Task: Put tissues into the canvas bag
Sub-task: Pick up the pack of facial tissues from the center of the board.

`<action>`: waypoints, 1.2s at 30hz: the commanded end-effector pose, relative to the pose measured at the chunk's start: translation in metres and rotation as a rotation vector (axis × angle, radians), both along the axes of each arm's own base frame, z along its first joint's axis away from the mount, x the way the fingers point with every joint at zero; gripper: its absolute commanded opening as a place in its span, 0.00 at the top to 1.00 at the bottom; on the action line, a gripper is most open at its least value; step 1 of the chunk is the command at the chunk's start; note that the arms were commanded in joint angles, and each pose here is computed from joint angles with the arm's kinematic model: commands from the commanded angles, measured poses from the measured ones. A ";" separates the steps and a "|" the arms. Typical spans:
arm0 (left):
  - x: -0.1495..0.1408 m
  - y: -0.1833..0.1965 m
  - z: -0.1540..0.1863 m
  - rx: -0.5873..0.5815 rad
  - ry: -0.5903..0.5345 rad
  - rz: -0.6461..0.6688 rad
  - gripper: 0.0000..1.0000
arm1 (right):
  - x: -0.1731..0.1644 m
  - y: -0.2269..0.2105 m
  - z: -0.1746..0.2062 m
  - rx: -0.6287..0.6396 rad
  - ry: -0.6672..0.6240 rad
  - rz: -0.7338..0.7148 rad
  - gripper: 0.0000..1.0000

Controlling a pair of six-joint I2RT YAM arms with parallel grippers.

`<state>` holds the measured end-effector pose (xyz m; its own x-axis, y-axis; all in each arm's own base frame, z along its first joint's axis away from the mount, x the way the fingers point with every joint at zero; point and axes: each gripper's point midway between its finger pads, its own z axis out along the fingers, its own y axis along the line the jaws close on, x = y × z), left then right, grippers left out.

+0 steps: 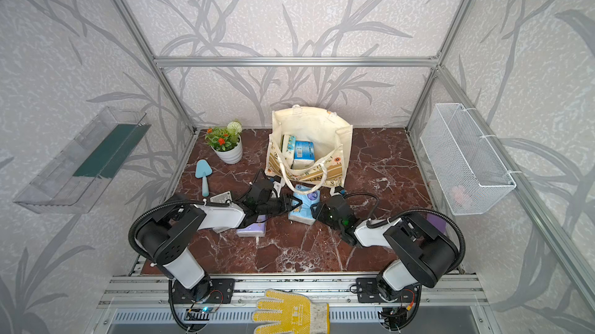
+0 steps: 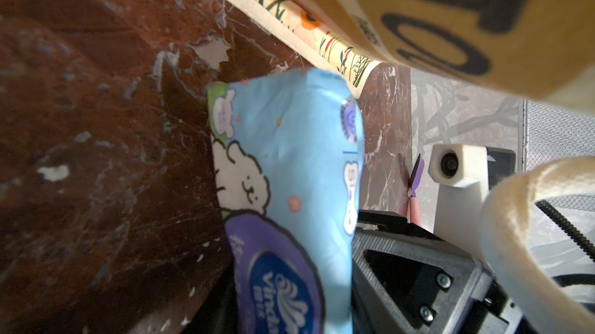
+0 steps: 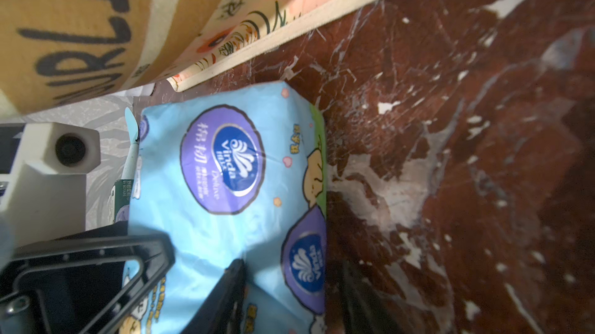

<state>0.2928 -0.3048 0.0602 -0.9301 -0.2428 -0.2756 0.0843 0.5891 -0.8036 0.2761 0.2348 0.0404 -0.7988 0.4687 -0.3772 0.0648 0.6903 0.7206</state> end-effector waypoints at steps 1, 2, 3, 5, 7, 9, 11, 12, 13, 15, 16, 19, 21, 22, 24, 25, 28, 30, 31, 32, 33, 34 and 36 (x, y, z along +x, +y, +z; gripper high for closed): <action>-0.001 -0.013 0.014 -0.062 -0.019 -0.030 0.62 | -0.012 -0.010 -0.014 -0.052 0.052 0.008 0.50; -0.002 -0.013 0.014 -0.058 -0.017 -0.031 0.64 | -0.012 -0.012 -0.014 -0.056 0.052 0.002 0.48; -0.002 -0.012 0.013 -0.053 -0.014 -0.031 0.66 | -0.012 -0.015 -0.013 -0.061 0.054 -0.004 0.45; -0.003 -0.010 0.009 -0.026 -0.001 -0.034 0.68 | -0.011 -0.022 -0.011 -0.073 0.049 -0.016 0.37; -0.004 -0.008 0.006 -0.008 0.005 -0.032 0.69 | -0.010 -0.029 -0.008 -0.085 0.046 -0.025 0.22; -0.005 -0.006 0.006 0.000 0.010 -0.027 0.69 | -0.009 -0.036 -0.002 -0.102 0.034 -0.030 0.14; -0.006 -0.005 0.006 0.010 0.012 -0.027 0.70 | -0.008 -0.045 0.006 -0.122 0.014 -0.040 0.10; -0.006 -0.003 0.007 0.015 0.012 -0.022 0.70 | -0.007 -0.049 0.010 -0.131 0.003 -0.044 0.09; -0.006 -0.002 0.007 0.021 0.014 -0.017 0.71 | -0.007 -0.054 0.015 -0.144 -0.009 -0.051 0.08; -0.006 0.002 0.008 0.040 0.020 -0.004 0.72 | -0.006 -0.062 0.025 -0.157 -0.035 -0.049 0.06; -0.007 0.002 0.009 0.048 0.021 -0.003 0.73 | -0.005 -0.065 0.031 -0.159 -0.046 -0.046 0.05; -0.005 0.005 0.016 0.057 0.015 0.012 0.73 | -0.004 -0.075 0.042 -0.175 -0.070 -0.033 0.04; -0.003 0.006 0.020 0.067 0.012 0.020 0.73 | -0.003 -0.080 0.049 -0.181 -0.089 -0.027 0.04; -0.003 0.007 0.022 0.075 0.012 0.023 0.73 | -0.003 -0.081 0.053 -0.183 -0.102 -0.020 0.03; -0.003 0.010 0.023 0.091 0.020 0.034 0.73 | -0.002 -0.083 0.060 -0.187 -0.125 -0.014 0.02; -0.004 0.013 0.023 0.101 0.025 0.039 0.73 | -0.002 -0.083 0.063 -0.191 -0.135 -0.010 0.01; -0.008 0.021 0.021 0.137 0.037 0.056 0.73 | -0.002 -0.084 0.070 -0.194 -0.161 -0.001 0.01; -0.011 0.027 0.021 0.162 0.038 0.064 0.73 | -0.002 -0.081 0.074 -0.189 -0.183 0.014 0.01; -0.012 0.030 0.020 0.174 0.039 0.070 0.73 | -0.001 -0.080 0.077 -0.184 -0.193 0.019 0.01; -0.013 0.033 0.021 0.184 0.039 0.076 0.73 | -0.001 -0.080 0.079 -0.180 -0.202 0.022 0.01; -0.014 0.035 0.021 0.191 0.040 0.083 0.73 | 0.000 -0.079 0.081 -0.178 -0.210 0.023 0.01; -0.015 0.038 0.023 0.198 0.041 0.091 0.73 | 0.001 -0.079 0.082 -0.177 -0.214 0.021 0.01; -0.017 0.044 0.024 0.214 0.044 0.112 0.73 | 0.002 -0.079 0.084 -0.178 -0.220 0.022 0.01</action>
<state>0.2772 -0.2714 0.0783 -0.9249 -0.2665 -0.2711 -0.0060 0.7232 -0.6906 0.2712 0.1519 0.1041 -0.7219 0.3748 -0.5816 -0.0474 0.8118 0.5820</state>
